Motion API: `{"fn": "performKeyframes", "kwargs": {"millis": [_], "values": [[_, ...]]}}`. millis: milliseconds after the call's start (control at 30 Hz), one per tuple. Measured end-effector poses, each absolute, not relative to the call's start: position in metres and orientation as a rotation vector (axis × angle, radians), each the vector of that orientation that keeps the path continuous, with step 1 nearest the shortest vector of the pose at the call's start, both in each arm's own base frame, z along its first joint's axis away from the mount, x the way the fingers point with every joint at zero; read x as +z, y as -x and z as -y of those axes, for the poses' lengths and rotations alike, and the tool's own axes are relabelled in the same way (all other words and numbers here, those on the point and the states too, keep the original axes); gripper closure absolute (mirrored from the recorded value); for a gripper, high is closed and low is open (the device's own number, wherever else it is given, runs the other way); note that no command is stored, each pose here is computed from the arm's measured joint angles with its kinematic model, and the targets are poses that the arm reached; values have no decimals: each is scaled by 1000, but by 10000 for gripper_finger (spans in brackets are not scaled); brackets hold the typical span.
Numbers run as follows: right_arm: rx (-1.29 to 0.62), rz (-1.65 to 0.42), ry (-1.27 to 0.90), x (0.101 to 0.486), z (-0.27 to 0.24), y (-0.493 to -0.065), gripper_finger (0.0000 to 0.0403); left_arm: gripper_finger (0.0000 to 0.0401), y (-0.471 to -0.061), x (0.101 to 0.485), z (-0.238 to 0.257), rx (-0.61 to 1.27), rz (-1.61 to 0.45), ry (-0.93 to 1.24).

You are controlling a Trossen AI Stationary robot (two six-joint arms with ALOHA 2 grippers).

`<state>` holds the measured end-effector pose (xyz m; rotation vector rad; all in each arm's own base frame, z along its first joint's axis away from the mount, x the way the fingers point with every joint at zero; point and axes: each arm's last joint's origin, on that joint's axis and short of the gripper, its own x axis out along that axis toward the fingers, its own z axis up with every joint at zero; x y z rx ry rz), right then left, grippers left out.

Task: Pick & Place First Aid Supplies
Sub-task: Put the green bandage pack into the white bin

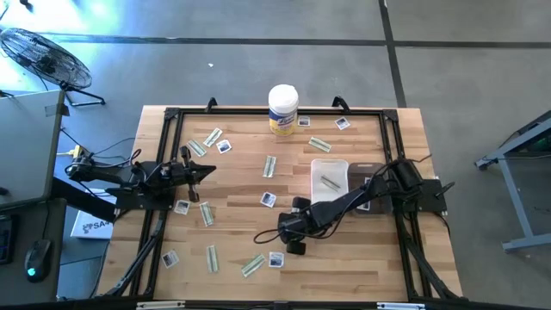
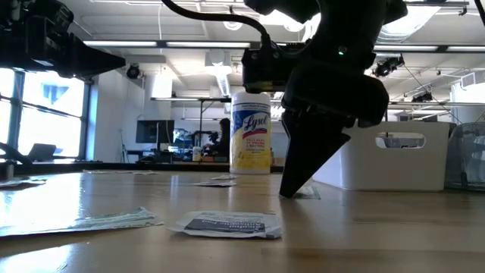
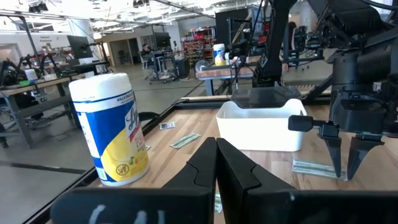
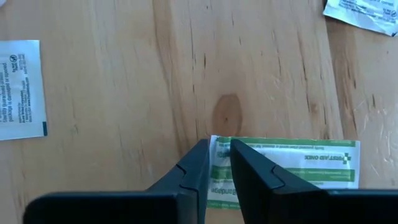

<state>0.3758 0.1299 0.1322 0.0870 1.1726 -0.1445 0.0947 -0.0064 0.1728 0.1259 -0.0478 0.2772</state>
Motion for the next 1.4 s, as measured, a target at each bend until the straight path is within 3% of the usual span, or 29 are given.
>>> {"fn": "performKeyframes", "kwargs": {"millis": [267,500,800,1100,1233,1400], "values": [[-145,-1128,-120,133,-131,-380,386,400,-95,173,6,277,47,-126],[-137,-1079,-145,146,-132,-382,397,400,-95,173,6,277,47,-126],[-135,-934,-138,210,-128,-374,402,400,-95,173,6,277,47,-126],[-472,-940,-39,279,-96,-304,402,400,-95,173,6,277,47,-126],[-548,-961,-67,273,-87,-280,399,400,-95,173,6,277,47,-126],[-578,-992,-115,236,-81,-263,402,400,-95,173,6,277,48,-126]]}}
